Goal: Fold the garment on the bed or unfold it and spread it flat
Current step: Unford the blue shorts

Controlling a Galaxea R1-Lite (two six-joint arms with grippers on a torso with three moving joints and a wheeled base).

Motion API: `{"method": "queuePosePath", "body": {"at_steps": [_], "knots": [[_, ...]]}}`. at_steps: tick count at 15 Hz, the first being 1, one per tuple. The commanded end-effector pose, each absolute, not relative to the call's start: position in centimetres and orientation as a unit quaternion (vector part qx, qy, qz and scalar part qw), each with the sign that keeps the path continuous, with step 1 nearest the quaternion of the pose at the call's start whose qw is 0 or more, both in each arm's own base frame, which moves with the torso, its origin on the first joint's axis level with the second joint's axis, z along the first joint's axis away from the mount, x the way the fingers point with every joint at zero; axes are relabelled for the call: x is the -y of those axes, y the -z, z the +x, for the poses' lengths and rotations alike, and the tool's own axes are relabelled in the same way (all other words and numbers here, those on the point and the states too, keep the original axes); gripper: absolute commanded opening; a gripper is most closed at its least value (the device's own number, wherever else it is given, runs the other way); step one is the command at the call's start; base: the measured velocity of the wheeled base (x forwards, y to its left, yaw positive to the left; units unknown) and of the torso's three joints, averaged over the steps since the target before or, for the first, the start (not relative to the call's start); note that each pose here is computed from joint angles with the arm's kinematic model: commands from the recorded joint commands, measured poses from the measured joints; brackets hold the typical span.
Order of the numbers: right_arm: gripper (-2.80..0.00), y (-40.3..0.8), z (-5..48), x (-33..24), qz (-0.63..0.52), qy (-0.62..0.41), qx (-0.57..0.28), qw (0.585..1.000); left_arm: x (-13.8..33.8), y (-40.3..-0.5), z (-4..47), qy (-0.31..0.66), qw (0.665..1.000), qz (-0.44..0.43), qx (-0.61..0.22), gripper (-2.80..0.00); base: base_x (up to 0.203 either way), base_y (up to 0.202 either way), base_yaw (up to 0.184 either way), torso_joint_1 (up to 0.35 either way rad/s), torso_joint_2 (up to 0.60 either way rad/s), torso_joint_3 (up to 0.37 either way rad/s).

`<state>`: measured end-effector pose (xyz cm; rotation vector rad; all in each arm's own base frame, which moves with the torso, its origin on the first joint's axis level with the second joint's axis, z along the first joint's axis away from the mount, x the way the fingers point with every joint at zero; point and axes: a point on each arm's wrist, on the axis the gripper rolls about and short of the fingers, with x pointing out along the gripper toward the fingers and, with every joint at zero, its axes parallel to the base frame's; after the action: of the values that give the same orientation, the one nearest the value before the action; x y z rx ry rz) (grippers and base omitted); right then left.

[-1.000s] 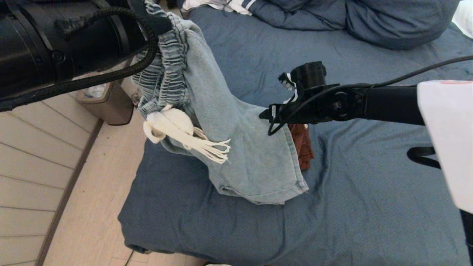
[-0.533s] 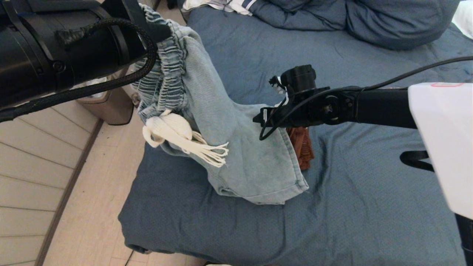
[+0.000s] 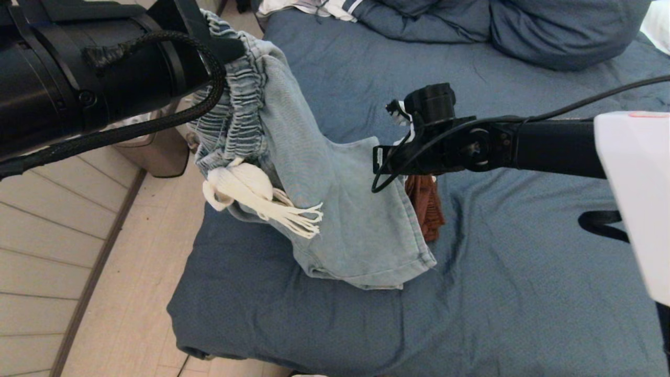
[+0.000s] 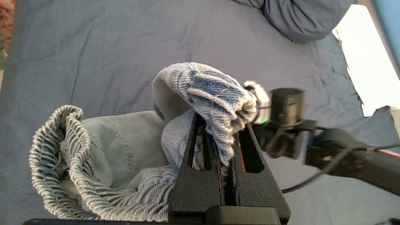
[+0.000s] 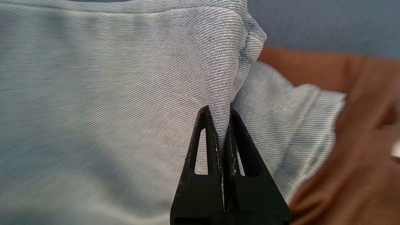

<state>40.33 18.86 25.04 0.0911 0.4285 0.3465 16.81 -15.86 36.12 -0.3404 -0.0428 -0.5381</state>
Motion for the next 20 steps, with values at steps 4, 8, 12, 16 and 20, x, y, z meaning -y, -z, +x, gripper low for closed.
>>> {"method": "queuePosePath", "body": {"at_steps": [4,8,12,16,20], "knots": [[-2.80,-31.2,36.7,-16.3,0.064,-0.170,-0.148,0.972,14.8,-37.3,15.8,0.262,0.947,-0.180,0.042,-2.80,0.000,0.000,0.000,0.000,0.00,0.000],[-2.80,-35.5,31.4,-14.5,0.075,-0.181,-0.105,0.975,11.7,-39.7,12.7,0.263,0.940,-0.203,0.083,-2.80,0.000,0.000,0.000,0.000,0.00,0.000],[-2.80,-39.2,23.8,-13.0,0.081,-0.220,-0.056,0.970,9.0,-41.5,9.9,0.263,0.935,-0.213,0.101,-2.80,0.000,0.000,0.000,0.000,0.00,0.000],[-2.80,-40.8,18.4,-11.5,0.074,-0.252,-0.030,0.965,8.4,-43.3,9.3,0.265,0.933,-0.217,0.114,-2.80,0.000,0.000,0.000,0.000,0.00,0.000],[-2.80,-42.0,17.0,-10.3,0.079,-0.248,-0.005,0.966,8.8,-46.1,9.8,0.266,0.929,-0.224,0.129,-2.80,0.000,0.000,0.000,0.000,0.00,0.000]]}}
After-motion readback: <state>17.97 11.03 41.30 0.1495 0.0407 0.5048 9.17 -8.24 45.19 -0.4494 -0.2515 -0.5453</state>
